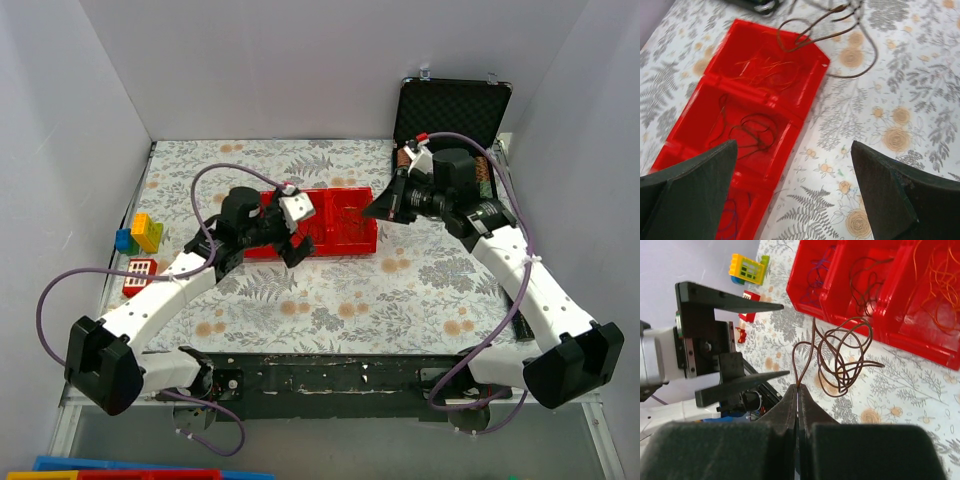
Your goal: Untangle the cables
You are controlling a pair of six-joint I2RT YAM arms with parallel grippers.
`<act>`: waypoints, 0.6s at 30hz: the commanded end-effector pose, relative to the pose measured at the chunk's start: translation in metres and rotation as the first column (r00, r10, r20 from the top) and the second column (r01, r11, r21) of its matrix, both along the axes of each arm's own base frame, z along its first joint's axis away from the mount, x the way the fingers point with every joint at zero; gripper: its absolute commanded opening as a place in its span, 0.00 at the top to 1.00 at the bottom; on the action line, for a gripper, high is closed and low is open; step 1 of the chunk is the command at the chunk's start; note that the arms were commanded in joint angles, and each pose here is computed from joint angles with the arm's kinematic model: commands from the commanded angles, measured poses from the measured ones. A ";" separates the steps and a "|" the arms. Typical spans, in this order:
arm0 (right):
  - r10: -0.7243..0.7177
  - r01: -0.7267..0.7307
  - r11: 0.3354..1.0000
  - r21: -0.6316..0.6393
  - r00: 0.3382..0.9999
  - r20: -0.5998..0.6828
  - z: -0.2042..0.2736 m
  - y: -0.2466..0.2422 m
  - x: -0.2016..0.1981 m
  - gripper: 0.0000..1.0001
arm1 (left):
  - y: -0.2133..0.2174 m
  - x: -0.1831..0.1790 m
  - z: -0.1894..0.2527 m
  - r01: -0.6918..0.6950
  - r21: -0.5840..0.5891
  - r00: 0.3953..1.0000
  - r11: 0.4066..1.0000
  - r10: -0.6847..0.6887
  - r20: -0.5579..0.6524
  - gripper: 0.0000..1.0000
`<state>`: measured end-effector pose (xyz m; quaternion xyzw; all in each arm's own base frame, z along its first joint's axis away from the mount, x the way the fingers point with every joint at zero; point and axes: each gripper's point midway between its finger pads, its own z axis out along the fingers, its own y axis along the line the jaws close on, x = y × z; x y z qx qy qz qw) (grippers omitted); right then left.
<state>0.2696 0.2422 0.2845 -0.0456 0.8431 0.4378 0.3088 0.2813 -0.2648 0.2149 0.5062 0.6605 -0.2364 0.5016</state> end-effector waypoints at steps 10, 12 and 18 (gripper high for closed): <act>0.185 -0.186 0.982 -0.001 0.975 0.124 0.010 0.078 0.061 0.99 | 0.089 0.050 0.026 -0.393 -0.140 0.905 0.909 0.354 -0.238 0.02; 0.201 -0.199 0.979 -0.030 0.973 0.115 0.001 0.094 0.074 0.99 | 0.093 0.051 0.029 -0.407 -0.140 0.899 0.903 0.368 -0.237 0.02; 0.179 -0.171 0.977 -0.129 0.982 0.061 -0.049 0.110 0.108 0.99 | 0.109 0.058 0.042 -0.480 -0.149 0.860 0.864 0.431 -0.273 0.02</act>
